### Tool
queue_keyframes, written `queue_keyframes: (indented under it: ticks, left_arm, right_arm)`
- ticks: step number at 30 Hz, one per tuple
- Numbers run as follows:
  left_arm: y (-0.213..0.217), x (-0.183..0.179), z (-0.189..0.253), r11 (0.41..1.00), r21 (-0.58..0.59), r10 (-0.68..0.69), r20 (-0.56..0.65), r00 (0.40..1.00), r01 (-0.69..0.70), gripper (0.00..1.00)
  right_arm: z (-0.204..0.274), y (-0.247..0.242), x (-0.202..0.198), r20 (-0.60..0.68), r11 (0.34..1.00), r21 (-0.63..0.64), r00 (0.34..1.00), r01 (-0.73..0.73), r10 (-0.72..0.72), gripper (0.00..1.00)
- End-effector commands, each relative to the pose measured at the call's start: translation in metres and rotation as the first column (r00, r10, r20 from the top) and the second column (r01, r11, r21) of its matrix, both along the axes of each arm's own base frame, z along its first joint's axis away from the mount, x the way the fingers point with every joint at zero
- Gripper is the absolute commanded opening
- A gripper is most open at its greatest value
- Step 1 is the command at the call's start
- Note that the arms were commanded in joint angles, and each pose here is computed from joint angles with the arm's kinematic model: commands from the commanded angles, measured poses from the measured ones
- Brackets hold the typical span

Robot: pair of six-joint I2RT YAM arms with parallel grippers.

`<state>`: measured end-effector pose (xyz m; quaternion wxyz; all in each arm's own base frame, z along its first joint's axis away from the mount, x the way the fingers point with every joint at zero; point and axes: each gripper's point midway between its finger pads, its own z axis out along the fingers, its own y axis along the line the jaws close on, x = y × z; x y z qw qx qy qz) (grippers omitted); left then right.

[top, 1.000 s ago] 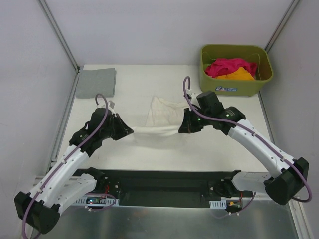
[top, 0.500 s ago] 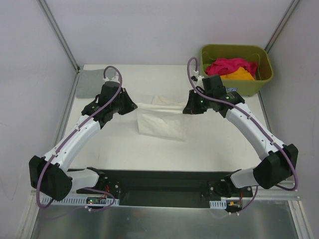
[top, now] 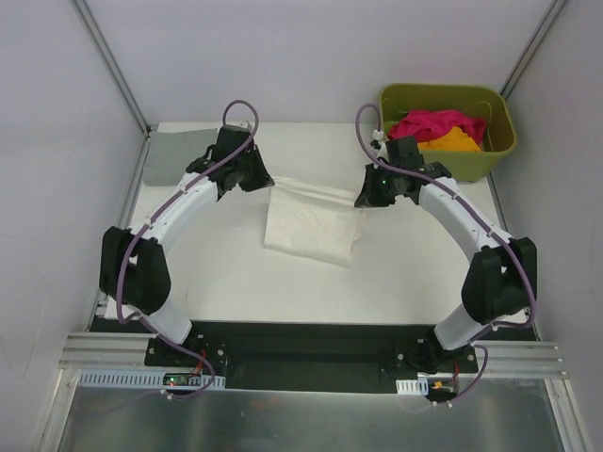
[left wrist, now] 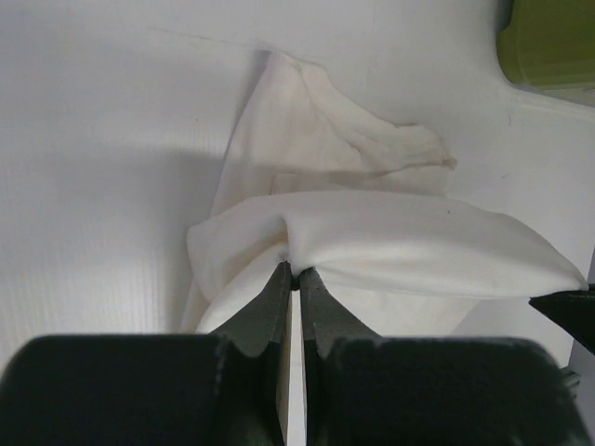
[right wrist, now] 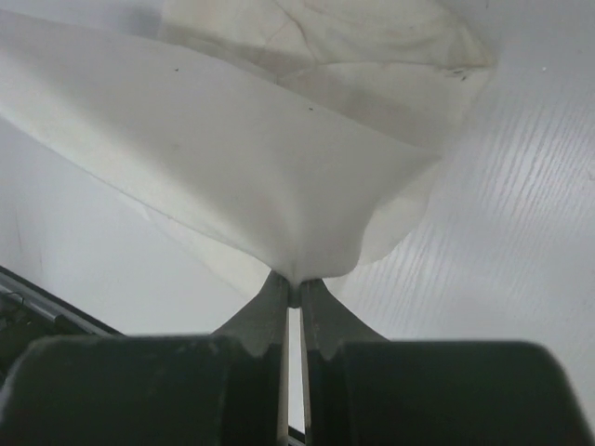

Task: Fold and stack the t-shirts
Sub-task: Fold the long partially folded tshirt into a neat square, then smooth out wrinkles on the folded tshirt

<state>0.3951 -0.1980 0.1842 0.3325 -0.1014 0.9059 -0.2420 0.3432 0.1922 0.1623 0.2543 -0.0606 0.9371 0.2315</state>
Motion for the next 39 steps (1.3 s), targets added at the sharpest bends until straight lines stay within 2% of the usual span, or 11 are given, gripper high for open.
queue_keyframes:
  ticks: [1,5,7,9,10,12,13,14,22,31,39]
  left_arm:
    - [0.012,0.036,-0.003,0.999,0.043,0.014,0.028,1.0,-0.016,0.0]
    - [0.007,0.056,-0.03,0.999,0.054,0.002,-0.022,1.0,0.0,0.01]
    - [0.005,0.065,-0.033,0.998,0.055,-0.003,-0.023,1.0,0.004,0.18]
    - [0.003,0.071,-0.042,0.998,0.056,-0.013,-0.048,0.999,0.015,0.4]
    - [0.003,0.072,-0.044,0.998,0.053,-0.015,-0.056,0.998,0.018,0.6]
    - [-0.002,0.071,-0.044,0.999,0.036,-0.034,-0.069,0.997,0.037,0.76]
    - [-0.002,0.07,-0.043,0.999,0.035,-0.035,-0.066,0.997,0.038,0.99]
    - [-0.002,0.068,-0.037,0.999,0.031,-0.039,-0.058,0.998,0.04,0.99]
    - [0.007,0.033,-0.015,0.999,0.013,-0.043,-0.037,0.998,0.043,0.99]
    - [0.005,0.001,-0.051,0.988,0.013,-0.15,-0.125,0.981,0.153,0.99]
    - [-0.01,0.0,-0.093,0.982,-0.042,-0.187,-0.247,0.951,0.182,0.99]
  right_arm:
    - [-0.009,-0.021,0.034,0.035,0.994,-0.08,0.997,0.072,-0.069,0.03]
    - [-0.024,-0.024,0.054,0.031,0.989,-0.113,0.995,0.095,-0.092,0.09]
    - [-0.026,-0.022,0.065,0.034,0.988,-0.117,0.995,0.099,-0.095,0.18]
    - [-0.036,-0.019,0.071,0.013,0.988,-0.125,0.996,0.093,-0.092,0.39]
    - [-0.038,-0.02,0.071,-0.004,0.987,-0.132,0.996,0.092,-0.094,0.48]
    - [-0.033,-0.018,0.074,-0.003,0.988,-0.127,0.996,0.09,-0.091,0.72]
    - [-0.03,-0.017,0.073,0.003,0.989,-0.121,0.996,0.089,-0.089,0.8]
    - [-0.032,-0.018,0.069,-0.002,0.989,-0.121,0.996,0.084,-0.084,0.96]
    - [-0.002,-0.015,0.021,0.062,0.996,-0.079,0.997,0.047,-0.042,0.97]
    - [0.001,-0.019,-0.041,0.108,1.0,-0.008,0.994,0.007,-0.006,0.97]
    - [0.015,-0.001,-0.027,0.151,0.997,0.064,0.988,-0.036,0.026,0.97]
